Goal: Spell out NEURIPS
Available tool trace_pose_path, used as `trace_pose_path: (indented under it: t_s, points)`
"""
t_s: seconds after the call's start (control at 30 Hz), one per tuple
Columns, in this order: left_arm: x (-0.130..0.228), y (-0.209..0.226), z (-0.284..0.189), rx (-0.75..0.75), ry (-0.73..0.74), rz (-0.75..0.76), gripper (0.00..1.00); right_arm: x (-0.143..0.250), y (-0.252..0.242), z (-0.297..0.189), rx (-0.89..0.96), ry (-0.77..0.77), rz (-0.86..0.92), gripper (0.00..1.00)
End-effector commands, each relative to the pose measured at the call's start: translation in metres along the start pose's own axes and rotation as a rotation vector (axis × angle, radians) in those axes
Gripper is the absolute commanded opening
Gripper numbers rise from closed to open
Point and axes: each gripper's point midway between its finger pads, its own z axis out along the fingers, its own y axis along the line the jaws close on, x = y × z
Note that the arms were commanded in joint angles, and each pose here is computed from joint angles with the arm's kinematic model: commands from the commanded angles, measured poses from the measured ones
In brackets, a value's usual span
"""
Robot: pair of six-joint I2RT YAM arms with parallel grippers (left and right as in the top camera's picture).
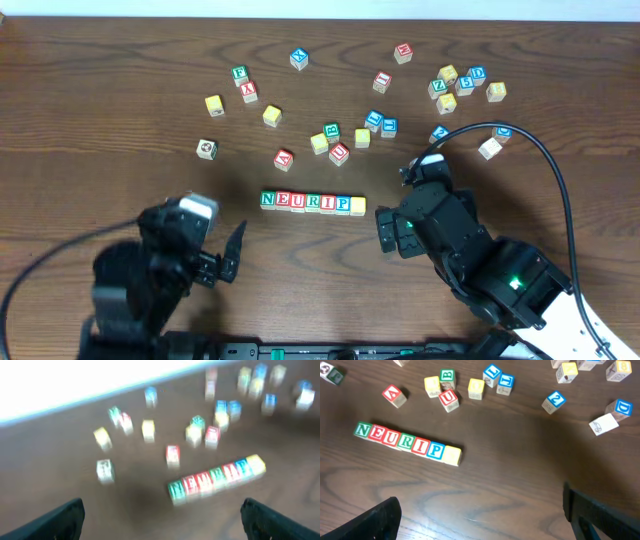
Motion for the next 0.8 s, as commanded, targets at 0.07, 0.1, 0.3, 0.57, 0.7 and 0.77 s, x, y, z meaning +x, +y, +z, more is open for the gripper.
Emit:
trace_pose_path:
  t_s: [0.07,0.1,0.3,0.57,0.7,0.77]
  points:
    - [-0.013,-0.005,-0.007,-0.021,-0.286,0.071,0.98,-0.005,0.000,-0.001,0.009,-0.010,-0.012,0.99]
    - [-0.018,-0.005,-0.008,-0.033,-0.349,0.088,0.98,-0.004,0.000,-0.001,0.010,-0.010,-0.012,0.99]
    - [-0.044,-0.003,-0.023,-0.103,-0.683,0.178,0.98,-0.004,0.000,0.000,0.010,-0.008,-0.013,0.99]
    - [-0.027,0.000,-0.003,-0.111,-0.690,0.184,0.98,-0.004,0.000,0.000,0.010,-0.008,-0.013,0.99]
    - [0.001,0.000,0.019,-0.089,-0.577,0.153,0.98,-0.004,0.000,0.000,0.010,-0.008,-0.013,0.99]
    - [0.019,0.000,0.032,-0.075,-0.511,0.135,0.98,-0.004,0.000,0.000,0.010,-0.008,-0.013,0.99]
